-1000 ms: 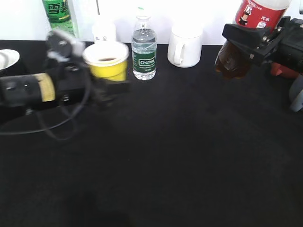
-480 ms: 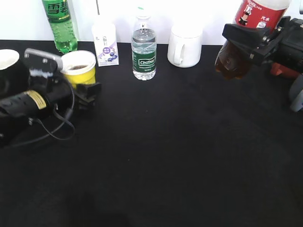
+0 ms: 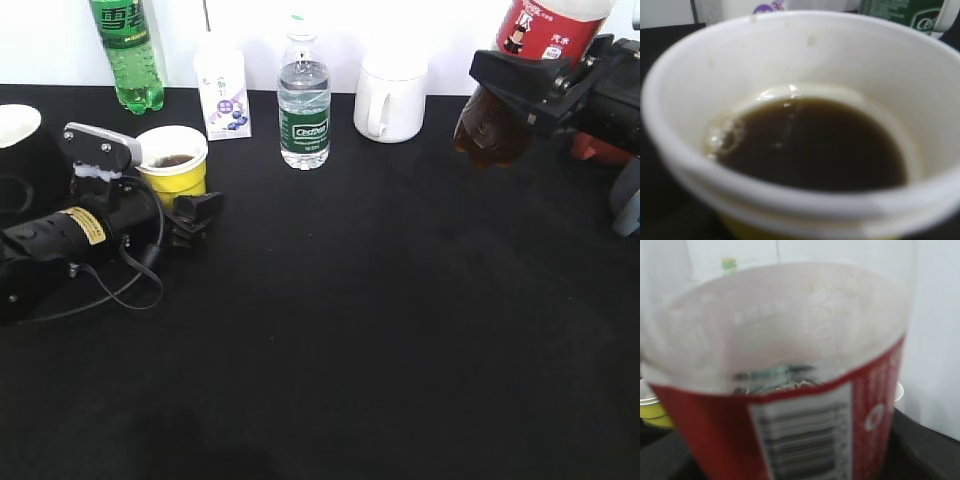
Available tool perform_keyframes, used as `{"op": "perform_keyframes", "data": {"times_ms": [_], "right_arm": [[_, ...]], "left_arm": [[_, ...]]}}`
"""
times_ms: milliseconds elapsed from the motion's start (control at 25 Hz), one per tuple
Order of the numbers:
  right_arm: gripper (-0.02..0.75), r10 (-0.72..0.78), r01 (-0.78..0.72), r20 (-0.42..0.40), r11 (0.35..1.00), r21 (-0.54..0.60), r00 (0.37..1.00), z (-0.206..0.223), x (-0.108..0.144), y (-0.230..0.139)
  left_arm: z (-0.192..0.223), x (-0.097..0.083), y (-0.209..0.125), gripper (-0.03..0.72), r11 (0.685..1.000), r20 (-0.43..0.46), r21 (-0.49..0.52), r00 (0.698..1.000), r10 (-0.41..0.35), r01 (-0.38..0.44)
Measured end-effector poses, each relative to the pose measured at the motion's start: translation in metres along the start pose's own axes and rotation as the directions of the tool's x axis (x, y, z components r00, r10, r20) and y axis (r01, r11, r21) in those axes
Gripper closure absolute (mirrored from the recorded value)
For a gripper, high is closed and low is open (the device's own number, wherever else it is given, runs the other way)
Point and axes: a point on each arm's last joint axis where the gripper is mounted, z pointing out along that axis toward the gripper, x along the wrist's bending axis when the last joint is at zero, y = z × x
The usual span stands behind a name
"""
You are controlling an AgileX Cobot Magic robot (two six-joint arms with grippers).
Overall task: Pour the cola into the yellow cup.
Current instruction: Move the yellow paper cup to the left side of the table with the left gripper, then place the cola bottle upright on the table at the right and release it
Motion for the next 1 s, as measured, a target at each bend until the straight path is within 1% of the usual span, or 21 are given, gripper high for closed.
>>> {"op": "perform_keyframes", "data": {"times_ms": [80,160,240,280,440,600,680,720,800,880,960,1000], "right_arm": [[0.237,0.001,-0.001,0.008,1.000,0.009,1.000,0.000,-0.001,-0.001],[0.237,0.013,-0.014,0.053,0.999,0.029,0.999,0.000,-0.005,-0.003],[0.237,-0.003,0.001,0.080,1.000,0.024,0.997,0.000,-0.008,-0.004],[0.237,-0.004,0.001,0.097,0.999,0.032,0.995,0.001,-0.011,-0.010],[0.237,0.028,-0.044,0.128,0.991,0.123,0.991,0.008,-0.025,-0.050],[0.237,0.053,-0.076,0.147,0.986,0.151,0.988,0.017,-0.037,-0.070],[0.237,0.050,-0.077,0.158,0.983,0.170,0.986,0.017,-0.039,-0.071],[0.225,0.049,-0.076,0.160,0.982,0.172,0.986,0.017,-0.039,-0.072],[0.161,0.043,-0.071,0.154,0.981,0.180,0.987,0.017,-0.039,-0.072],[0.118,0.038,-0.077,0.172,0.971,0.225,0.984,0.016,-0.040,-0.076],[0.111,0.045,-0.092,0.185,0.964,0.251,0.982,0.016,-0.041,-0.079],[0.111,0.045,-0.093,0.187,0.962,0.256,0.981,0.015,-0.041,-0.079]], "left_arm": [[-0.005,-0.001,0.000,0.102,1.000,-0.006,0.023,1.000,0.002,-0.002],[-0.015,-0.002,-0.003,0.096,0.999,-0.012,0.034,1.000,-0.008,0.008],[-0.025,-0.004,-0.005,0.095,0.999,-0.016,0.043,1.000,-0.013,0.014],[-0.030,-0.006,-0.005,0.095,0.999,-0.018,0.050,1.000,-0.014,0.015],[-0.057,-0.011,-0.003,0.097,0.996,-0.027,0.086,1.000,-0.013,0.015],[-0.078,-0.017,0.014,0.098,0.999,-0.019,0.033,1.000,0.009,-0.009],[-0.084,-0.020,0.027,0.098,0.999,0.000,-0.014,0.999,0.041,-0.041],[-0.087,-0.022,0.034,0.098,0.998,0.005,-0.038,0.999,0.053,-0.052],[-0.092,-0.023,0.042,0.098,0.995,0.008,-0.067,0.998,0.068,-0.067],[-0.098,-0.026,0.049,0.098,0.993,0.015,-0.074,0.995,0.096,-0.095],[-0.105,-0.026,0.053,0.098,0.993,0.000,-0.041,0.994,0.113,-0.113],[-0.109,-0.026,0.057,0.098,0.991,-0.006,-0.043,0.992,0.123,-0.124]]}}
